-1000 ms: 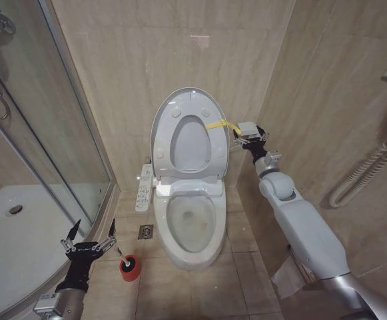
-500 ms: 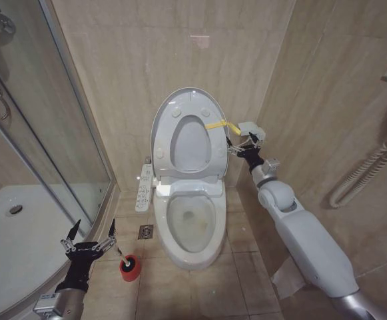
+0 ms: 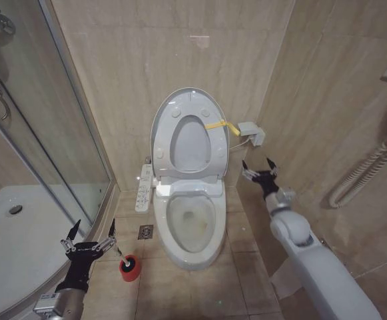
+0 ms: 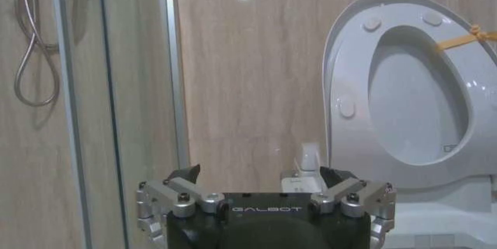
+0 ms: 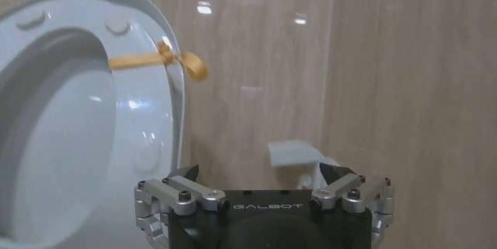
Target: Open the toilet lid, clean the toilet bowl with a toilet brush, close the toilet lid, and flush.
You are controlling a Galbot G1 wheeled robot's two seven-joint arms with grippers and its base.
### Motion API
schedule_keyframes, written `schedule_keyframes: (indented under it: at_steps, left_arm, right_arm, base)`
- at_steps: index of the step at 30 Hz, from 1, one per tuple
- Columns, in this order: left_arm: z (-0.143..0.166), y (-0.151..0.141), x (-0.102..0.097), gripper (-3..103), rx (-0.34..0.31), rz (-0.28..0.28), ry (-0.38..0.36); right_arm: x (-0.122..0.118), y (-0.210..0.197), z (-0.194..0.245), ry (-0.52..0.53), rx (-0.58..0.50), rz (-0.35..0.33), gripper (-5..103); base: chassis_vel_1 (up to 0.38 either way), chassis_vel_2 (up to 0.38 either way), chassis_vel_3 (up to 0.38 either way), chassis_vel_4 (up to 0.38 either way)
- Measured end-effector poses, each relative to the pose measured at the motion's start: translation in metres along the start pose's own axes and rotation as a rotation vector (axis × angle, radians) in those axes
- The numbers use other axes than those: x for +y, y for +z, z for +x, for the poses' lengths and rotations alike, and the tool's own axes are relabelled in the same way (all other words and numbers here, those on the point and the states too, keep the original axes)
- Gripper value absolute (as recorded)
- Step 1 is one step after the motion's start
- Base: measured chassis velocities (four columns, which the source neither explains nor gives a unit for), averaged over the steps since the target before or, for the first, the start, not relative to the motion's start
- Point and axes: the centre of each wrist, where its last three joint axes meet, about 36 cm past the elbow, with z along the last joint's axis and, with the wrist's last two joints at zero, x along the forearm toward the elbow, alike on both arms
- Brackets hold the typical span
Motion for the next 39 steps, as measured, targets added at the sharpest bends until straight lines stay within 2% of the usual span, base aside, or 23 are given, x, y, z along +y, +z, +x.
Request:
schedule_keyframes:
  at_steps: [15, 20, 24, 33, 39]
  left_arm:
    - [0.000, 0.000, 0.000, 100, 0.000, 0.000, 0.000]
    - [0.000, 0.000, 0.000, 100, 0.000, 0.000, 0.000]
    - [0.000, 0.000, 0.000, 100, 0.000, 0.000, 0.000]
    - [0.000, 0.000, 0.000, 100, 0.000, 0.000, 0.000]
    - [0.000, 0.000, 0.000, 100, 0.000, 0.000, 0.000]
  right_arm:
    - [0.029, 0.007, 0.077, -0.001, 0.058, -0.041, 100]
    - [0.033, 0.010, 0.109, 0.007, 0.067, -0.016, 100]
    - [0.033, 0.013, 0.121, 0.026, 0.047, 0.010, 100]
    - [0.053, 0.013, 0.141, 0.077, 0.063, -0.024, 100]
    - [0.067, 0.014, 0.153, 0.071, 0.060, -0.045, 100]
  base:
    - [0.000, 0.000, 0.000, 0.000]
    - [0.000, 0.000, 0.000, 0.000]
    - [0.000, 0.000, 0.000, 0.000]
    - [0.000, 0.000, 0.000, 0.000]
    - [0.000, 0.000, 0.000, 0.000]
